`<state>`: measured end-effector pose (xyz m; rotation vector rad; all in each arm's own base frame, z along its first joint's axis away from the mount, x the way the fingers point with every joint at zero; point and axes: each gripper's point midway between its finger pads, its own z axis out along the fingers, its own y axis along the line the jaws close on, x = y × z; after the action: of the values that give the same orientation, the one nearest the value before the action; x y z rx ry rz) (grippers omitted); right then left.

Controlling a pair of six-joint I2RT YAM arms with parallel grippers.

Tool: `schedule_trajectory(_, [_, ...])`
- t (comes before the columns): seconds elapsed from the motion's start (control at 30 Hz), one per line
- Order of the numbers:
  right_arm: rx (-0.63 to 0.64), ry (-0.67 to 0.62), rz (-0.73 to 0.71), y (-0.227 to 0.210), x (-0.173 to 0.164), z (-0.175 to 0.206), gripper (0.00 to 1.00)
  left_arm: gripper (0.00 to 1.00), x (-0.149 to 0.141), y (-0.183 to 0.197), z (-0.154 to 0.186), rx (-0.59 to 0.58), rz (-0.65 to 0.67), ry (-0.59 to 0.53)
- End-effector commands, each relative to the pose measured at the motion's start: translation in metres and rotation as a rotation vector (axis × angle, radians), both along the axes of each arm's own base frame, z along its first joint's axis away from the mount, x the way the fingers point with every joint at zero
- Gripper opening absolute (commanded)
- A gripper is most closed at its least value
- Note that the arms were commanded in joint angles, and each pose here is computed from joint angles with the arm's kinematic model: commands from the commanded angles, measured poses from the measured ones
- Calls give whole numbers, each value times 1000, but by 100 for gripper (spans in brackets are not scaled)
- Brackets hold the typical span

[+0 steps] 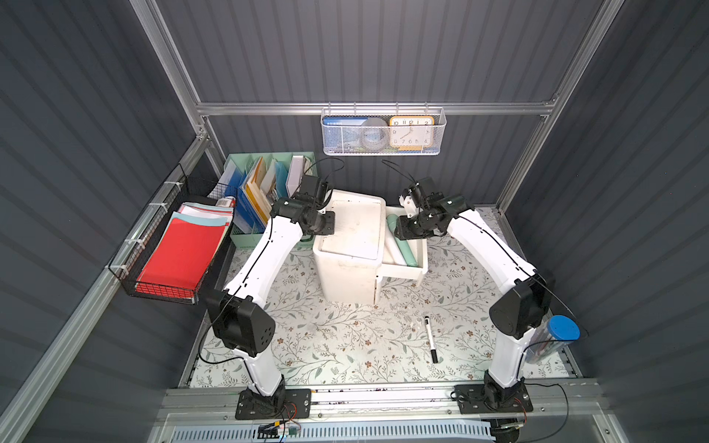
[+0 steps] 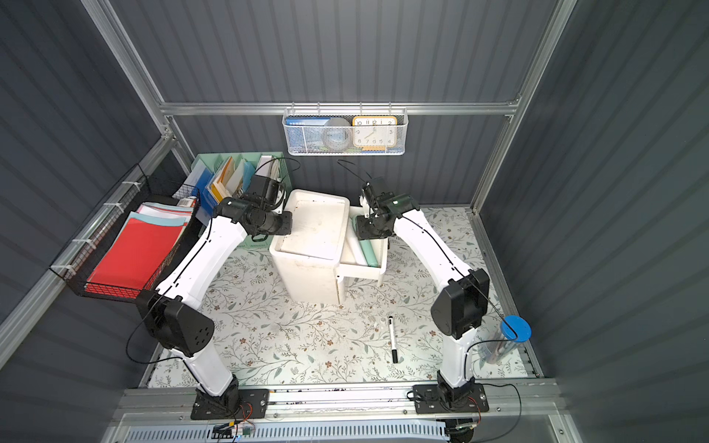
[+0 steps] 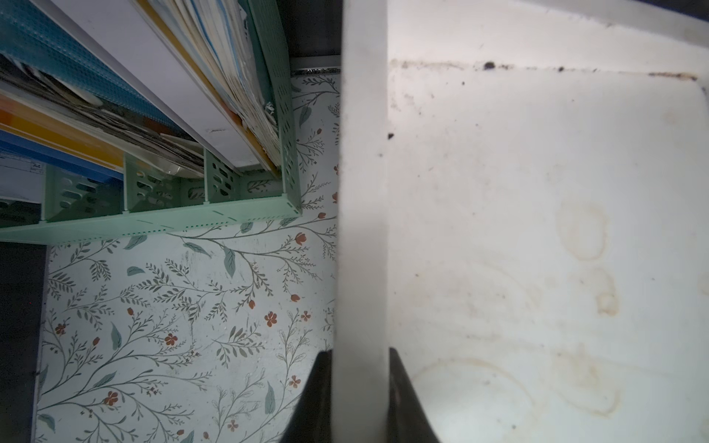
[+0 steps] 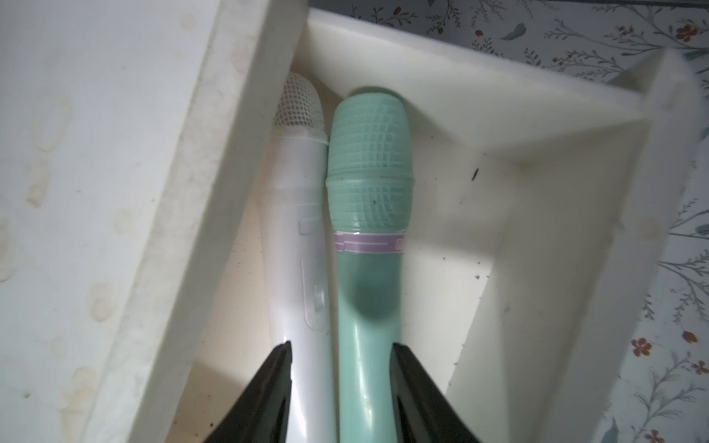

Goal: Take the microphone out of the drawer
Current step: Pick up the microphone from the drawer.

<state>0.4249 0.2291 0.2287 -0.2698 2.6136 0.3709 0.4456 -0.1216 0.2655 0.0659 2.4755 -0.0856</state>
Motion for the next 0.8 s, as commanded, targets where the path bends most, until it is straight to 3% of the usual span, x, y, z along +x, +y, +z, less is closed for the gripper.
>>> schedule_trajectory(0.0, [-68,-2,5,-3,2,-7,46,2,22,4,25,-83,63,-126])
schedule_trajectory(0.47, [-213,-14,9,-2,14,-38,45,2,21,4,27,-87,60,-136])
schedule_trajectory(0.77, [-231,41,10,0,12,-59,44,3,21,3,24,-94,58,-128])
